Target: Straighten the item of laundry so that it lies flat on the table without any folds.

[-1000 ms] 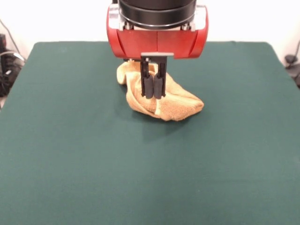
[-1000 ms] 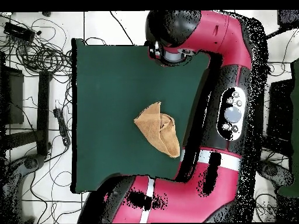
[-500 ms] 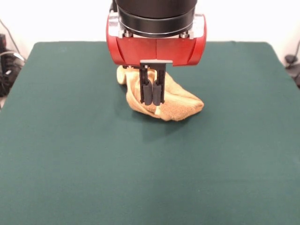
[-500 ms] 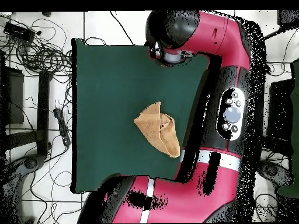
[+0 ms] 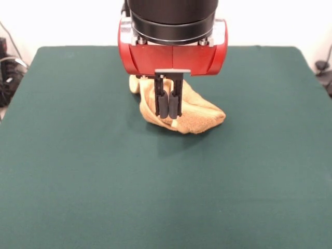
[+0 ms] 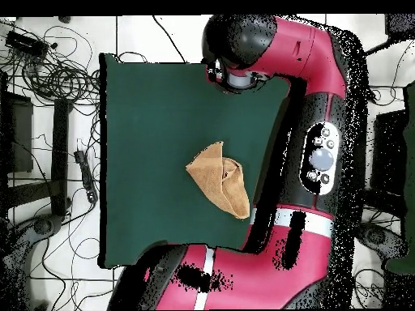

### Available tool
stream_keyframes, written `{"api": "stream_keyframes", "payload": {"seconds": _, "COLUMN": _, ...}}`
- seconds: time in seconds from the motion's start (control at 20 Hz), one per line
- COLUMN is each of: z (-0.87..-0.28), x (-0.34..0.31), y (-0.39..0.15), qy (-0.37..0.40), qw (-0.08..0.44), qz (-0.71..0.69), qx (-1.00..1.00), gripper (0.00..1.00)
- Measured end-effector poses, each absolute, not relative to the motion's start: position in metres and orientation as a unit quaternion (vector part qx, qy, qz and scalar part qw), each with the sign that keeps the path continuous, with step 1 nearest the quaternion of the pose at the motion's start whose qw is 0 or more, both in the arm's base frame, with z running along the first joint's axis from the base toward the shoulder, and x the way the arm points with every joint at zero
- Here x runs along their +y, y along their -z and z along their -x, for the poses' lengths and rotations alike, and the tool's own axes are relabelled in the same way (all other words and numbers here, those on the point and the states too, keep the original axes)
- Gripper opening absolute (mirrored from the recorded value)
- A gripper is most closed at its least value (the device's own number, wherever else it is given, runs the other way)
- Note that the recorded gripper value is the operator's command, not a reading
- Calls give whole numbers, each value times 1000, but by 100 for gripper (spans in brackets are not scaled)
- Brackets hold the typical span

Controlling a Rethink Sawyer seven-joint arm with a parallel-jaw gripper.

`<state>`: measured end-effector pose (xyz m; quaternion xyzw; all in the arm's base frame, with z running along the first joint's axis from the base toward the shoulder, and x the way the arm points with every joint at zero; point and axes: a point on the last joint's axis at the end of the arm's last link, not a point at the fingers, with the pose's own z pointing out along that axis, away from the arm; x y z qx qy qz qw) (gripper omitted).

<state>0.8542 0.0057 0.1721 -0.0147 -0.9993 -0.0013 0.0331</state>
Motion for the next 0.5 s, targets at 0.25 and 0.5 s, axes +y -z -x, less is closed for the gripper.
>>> {"api": "stream_keyframes", "payload": {"seconds": 0.25, "z": -854, "x": 5, "y": -165, "qy": 0, "qw": 24, "qz": 15, "qx": -1000, "gripper": 0}}
{"api": "stream_keyframes", "payload": {"seconds": 0.5, "z": -857, "x": 4, "y": -164, "qy": -3, "qw": 12, "qz": 16, "qx": -1000, "gripper": 0}}
